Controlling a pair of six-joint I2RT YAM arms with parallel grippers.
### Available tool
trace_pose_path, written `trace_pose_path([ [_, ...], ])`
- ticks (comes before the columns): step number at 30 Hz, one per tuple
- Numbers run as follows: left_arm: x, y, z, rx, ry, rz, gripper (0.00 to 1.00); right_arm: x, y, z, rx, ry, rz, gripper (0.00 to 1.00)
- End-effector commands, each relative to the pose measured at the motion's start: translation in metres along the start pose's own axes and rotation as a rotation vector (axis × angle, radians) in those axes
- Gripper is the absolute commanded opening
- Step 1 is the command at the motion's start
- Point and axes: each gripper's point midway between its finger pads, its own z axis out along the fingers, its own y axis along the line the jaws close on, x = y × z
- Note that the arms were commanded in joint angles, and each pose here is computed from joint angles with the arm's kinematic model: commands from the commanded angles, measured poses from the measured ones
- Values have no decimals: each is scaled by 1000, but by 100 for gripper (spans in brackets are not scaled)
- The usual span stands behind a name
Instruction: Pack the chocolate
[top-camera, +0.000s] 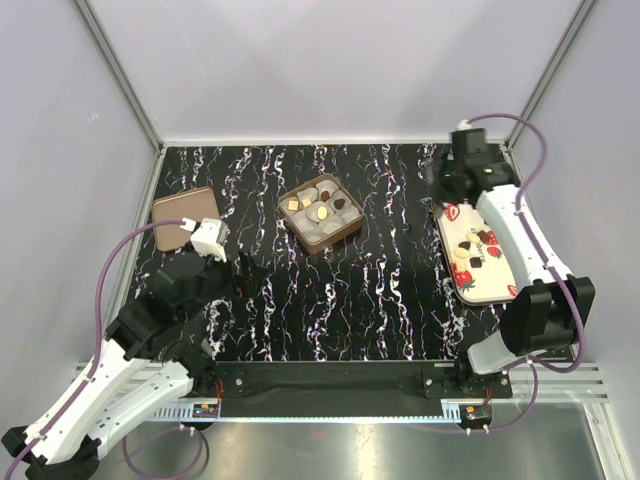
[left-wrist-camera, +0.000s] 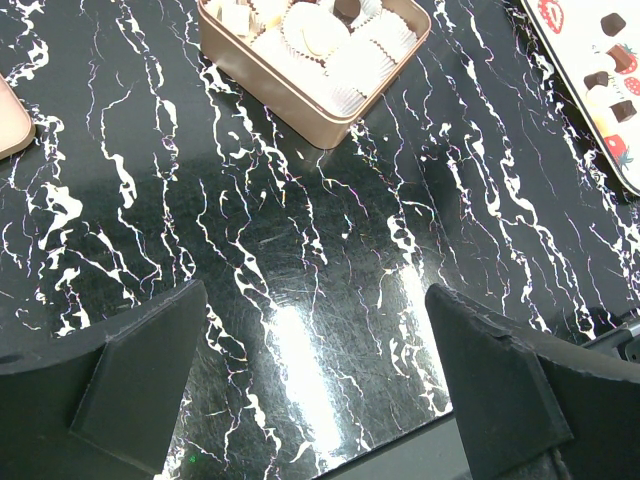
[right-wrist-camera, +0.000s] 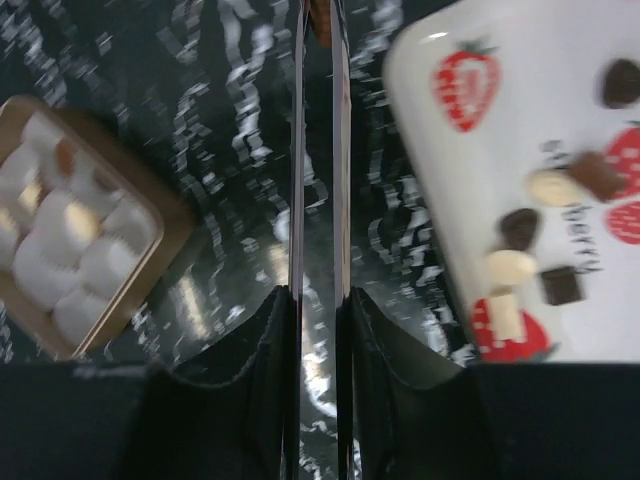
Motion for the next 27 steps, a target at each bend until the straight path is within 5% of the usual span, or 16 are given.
trace_pose_path([
  [1, -9, -3, 3, 10, -36, 5, 99, 10, 57, -15, -111, 4, -58, 27],
  [12, -10, -2, 2, 4, -42, 3, 99, 119, 224, -26, -388, 130, -298, 27],
  [27, -10, -2, 2, 9, -41, 4, 99, 183, 270, -28, -465, 206, -439, 30],
])
